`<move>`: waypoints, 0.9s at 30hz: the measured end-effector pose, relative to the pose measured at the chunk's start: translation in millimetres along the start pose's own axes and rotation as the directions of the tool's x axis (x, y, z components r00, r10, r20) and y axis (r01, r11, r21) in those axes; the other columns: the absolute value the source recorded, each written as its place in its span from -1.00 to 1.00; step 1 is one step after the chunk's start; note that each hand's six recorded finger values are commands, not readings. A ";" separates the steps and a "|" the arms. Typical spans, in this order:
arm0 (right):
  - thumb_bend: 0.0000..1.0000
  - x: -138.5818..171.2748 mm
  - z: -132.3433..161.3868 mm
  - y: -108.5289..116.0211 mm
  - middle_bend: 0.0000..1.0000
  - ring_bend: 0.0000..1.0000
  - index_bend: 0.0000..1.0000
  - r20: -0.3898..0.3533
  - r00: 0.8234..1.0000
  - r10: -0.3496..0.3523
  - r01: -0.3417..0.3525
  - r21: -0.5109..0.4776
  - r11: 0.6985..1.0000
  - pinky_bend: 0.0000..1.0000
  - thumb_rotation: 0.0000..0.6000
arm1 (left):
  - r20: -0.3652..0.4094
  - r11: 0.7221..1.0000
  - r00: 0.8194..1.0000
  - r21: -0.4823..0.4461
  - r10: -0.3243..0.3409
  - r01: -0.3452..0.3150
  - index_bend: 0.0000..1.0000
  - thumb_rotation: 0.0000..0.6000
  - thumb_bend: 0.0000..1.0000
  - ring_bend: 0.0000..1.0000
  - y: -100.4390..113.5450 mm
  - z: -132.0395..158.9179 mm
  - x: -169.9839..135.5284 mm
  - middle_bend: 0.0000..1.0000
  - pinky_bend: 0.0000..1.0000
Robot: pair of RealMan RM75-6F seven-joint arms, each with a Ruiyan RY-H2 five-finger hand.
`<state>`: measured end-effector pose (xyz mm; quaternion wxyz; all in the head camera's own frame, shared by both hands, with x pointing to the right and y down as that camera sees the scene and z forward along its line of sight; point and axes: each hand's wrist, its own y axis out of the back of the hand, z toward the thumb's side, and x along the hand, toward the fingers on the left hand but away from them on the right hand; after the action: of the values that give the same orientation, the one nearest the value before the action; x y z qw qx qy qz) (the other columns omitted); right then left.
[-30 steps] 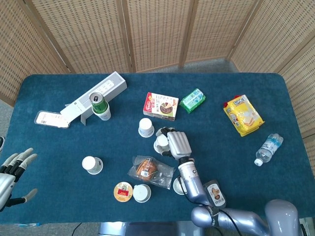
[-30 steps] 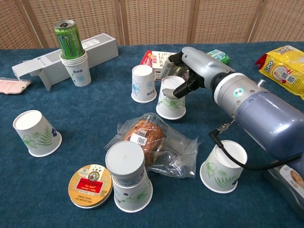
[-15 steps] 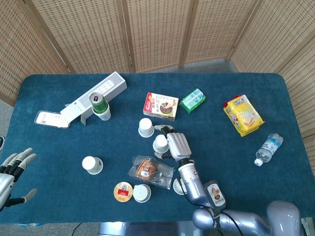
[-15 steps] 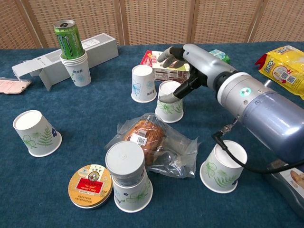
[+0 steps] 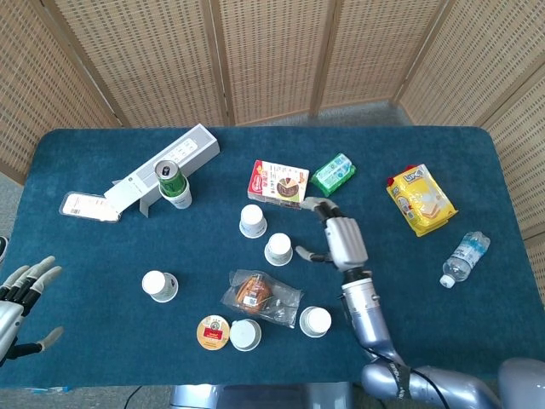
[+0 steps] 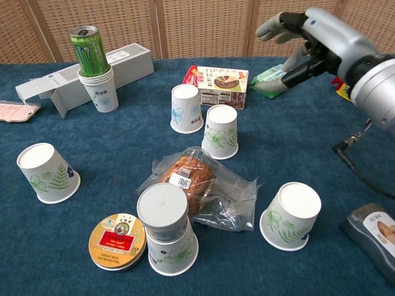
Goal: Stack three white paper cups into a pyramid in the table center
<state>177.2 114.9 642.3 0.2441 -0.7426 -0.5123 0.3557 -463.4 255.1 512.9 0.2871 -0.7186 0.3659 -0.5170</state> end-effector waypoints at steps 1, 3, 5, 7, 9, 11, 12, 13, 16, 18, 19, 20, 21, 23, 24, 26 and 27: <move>-0.83 0.8 -6.9 6.5 -0.52 -0.64 -0.51 0.004 1.000 -0.014 0.014 0.000 1.000 -0.25 1.00 | -0.003 1.000 1.000 0.000 -0.002 0.002 -1.00 1.00 -0.38 -1.00 -0.7 -0.5 0.5 -1.00 -1.00; -0.83 2.4 -18.8 16.5 -0.52 -0.64 -0.50 0.012 0.999 -0.035 0.035 0.007 0.999 -0.27 1.00 | -0.004 1.000 1.000 -0.001 -0.002 0.002 -1.00 1.00 -0.38 -1.00 -0.9 -0.4 1.2 -1.00 -1.00; -0.84 4.9 -32.1 28.3 -0.52 -0.64 -0.51 0.019 0.998 -0.058 0.058 0.017 0.998 -0.28 1.00 | -0.003 1.000 1.000 -0.003 0.002 -0.002 -1.00 1.00 -0.38 -1.00 0.1 0.1 1.0 -1.00 -1.00; -0.85 7.9 -43.8 39.8 -0.52 -0.64 -0.51 0.023 0.997 -0.080 0.079 0.026 0.997 -0.30 1.00 | -0.003 1.000 1.000 -0.006 0.008 -0.008 -1.00 1.00 -0.38 -1.00 1.3 0.3 0.1 -1.00 -1.00; -0.87 10.9 -53.1 49.9 -0.52 -0.64 -0.51 0.022 0.995 -0.097 0.096 0.038 0.995 -0.32 1.00 | -0.004 1.000 1.000 -0.007 0.009 -0.009 -1.00 1.00 -0.38 -1.00 1.8 0.0 -0.8 -1.00 -1.00; -0.88 15.0 -64.4 62.3 -0.53 -0.65 -0.51 0.021 0.993 -0.116 0.115 0.055 0.992 -0.34 1.00 | -0.003 1.000 1.000 -0.007 0.009 -0.009 -1.00 1.00 -0.38 -1.00 1.9 -0.1 -1.3 -1.00 -1.00; -0.88 17.0 -69.3 68.0 -0.53 -0.66 -0.51 0.020 0.992 -0.124 0.123 0.064 0.990 -0.37 1.00 | -0.002 1.000 1.000 -0.008 0.010 -0.010 -1.00 1.00 -0.38 -1.00 2.1 0.1 -1.4 -1.00 -1.00; -0.89 19.7 -75.0 75.4 -0.54 -0.68 -0.51 0.019 0.991 -0.134 0.132 0.075 0.988 -0.39 1.00 | -0.001 1.000 1.000 -0.009 0.011 -0.011 -1.00 1.00 -0.38 -1.00 2.4 0.3 -1.6 -1.00 -1.00; -0.91 28.3 -85.4 93.2 -0.55 -0.72 -0.51 0.012 0.987 -0.159 0.157 0.099 0.983 -0.45 1.00 | 0.002 1.000 1.000 -0.011 0.015 -0.015 -1.00 1.00 -0.38 -1.00 3.7 1.0 -2.1 -1.00 -1.00; -0.93 35.0 -90.7 102.3 -0.57 -0.76 -0.51 0.010 0.985 -0.172 0.170 0.110 0.979 -0.49 1.00 | 0.003 1.000 1.000 -0.013 0.016 -0.016 -1.00 1.00 -0.38 -1.00 3.9 1.4 -2.4 -1.00 -1.00; -0.94 39.9 -94.0 107.5 -0.58 -0.77 -0.51 0.010 0.984 -0.178 0.176 0.117 0.977 -0.51 1.00 | 0.003 1.000 1.000 -0.013 0.015 -0.015 -1.00 1.00 -0.38 -1.00 3.8 1.5 -2.7 -1.00 -1.00; -0.94 43.6 -96.1 110.7 -0.58 -0.77 -0.52 0.011 0.983 -0.182 0.179 0.123 0.976 -0.52 1.00 | 0.004 1.000 1.000 -0.012 0.015 -0.015 -1.00 1.00 -0.38 -1.00 3.7 1.5 -2.8 -1.00 -1.00; -0.94 47.4 -98.0 113.0 -0.59 -0.77 -0.52 0.011 0.983 -0.183 0.180 0.127 0.975 -0.53 1.00 | 0.004 1.000 1.000 -0.011 0.014 -0.014 -1.00 1.00 -0.38 -1.00 3.6 1.6 -2.9 -1.00 -1.00; -0.95 56.4 -103.0 116.6 -0.60 -0.79 -0.53 0.017 0.984 -0.179 0.175 0.139 0.975 -0.58 1.00 | 0.004 1.000 1.000 -0.008 0.013 -0.013 -1.00 1.00 -0.38 -1.00 3.1 1.8 -3.0 -1.00 -1.00; -0.95 60.3 -104.5 117.3 -0.61 -0.81 -0.53 0.019 0.984 -0.178 0.174 0.144 0.974 -0.62 1.00 | 0.004 1.000 1.000 -0.007 0.012 -0.012 -1.00 1.00 -0.38 -1.00 2.9 1.9 -3.1 -1.00 -1.00; -0.95 70.5 -108.6 119.4 -0.61 -0.81 -0.54 0.026 0.985 -0.172 0.166 0.155 0.974 -0.68 1.00 | 0.004 1.000 1.000 -0.004 0.012 -0.012 -1.00 1.00 -0.38 -1.00 2.5 2.0 -3.4 -1.00 -1.00; -0.95 74.8 -110.3 120.1 -0.61 -0.81 -0.54 0.031 0.985 -0.169 0.162 0.158 0.974 -0.71 1.00 | 0.004 1.000 1.000 -0.002 0.012 -0.012 -1.00 1.00 -0.38 -1.00 2.5 2.0 -3.5 -1.00 -1.00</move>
<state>350.2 142.3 603.4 0.3184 -0.6679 -0.5484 0.3895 -462.8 256.7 508.5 0.2900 -0.7177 0.3704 -0.5134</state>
